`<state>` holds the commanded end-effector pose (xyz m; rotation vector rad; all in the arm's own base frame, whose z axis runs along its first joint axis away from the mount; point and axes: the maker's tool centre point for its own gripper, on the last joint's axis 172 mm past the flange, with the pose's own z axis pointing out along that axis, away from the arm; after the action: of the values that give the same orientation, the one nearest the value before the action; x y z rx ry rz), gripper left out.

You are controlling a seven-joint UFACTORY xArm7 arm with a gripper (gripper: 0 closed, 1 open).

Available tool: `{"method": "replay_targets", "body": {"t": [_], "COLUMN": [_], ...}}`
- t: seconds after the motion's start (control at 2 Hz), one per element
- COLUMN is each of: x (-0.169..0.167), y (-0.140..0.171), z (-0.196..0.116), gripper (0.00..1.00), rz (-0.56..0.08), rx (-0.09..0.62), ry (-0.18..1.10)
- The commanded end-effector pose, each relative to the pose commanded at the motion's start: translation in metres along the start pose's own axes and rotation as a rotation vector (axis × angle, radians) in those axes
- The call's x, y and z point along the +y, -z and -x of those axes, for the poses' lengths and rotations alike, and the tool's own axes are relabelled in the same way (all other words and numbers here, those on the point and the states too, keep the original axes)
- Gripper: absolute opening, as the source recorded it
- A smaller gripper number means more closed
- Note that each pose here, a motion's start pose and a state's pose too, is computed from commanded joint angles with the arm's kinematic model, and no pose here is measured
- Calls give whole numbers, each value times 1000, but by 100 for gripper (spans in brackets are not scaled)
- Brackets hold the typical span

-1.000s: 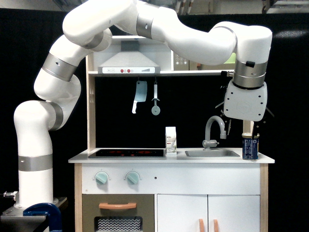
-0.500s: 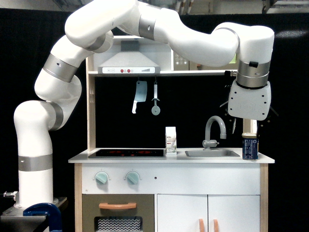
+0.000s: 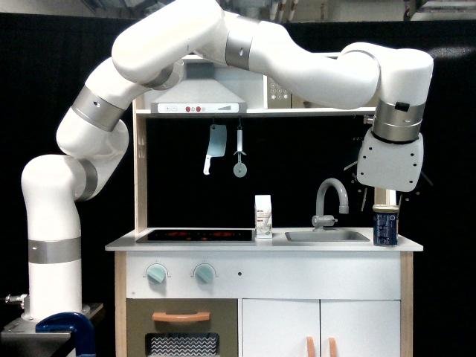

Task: Put the canned spam into the sink

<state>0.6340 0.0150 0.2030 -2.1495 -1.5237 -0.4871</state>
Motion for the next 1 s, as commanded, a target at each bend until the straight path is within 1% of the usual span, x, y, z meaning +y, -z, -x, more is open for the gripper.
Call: {"method": "replay_targets", "body": {"t": [0.5,1.0], "x": [6,9], "y": [-45,-68], "z": [-56,-80], "gripper": [100,100], "rz": [-9,-9], "rx": [0,0], "ry": [0,0]}}
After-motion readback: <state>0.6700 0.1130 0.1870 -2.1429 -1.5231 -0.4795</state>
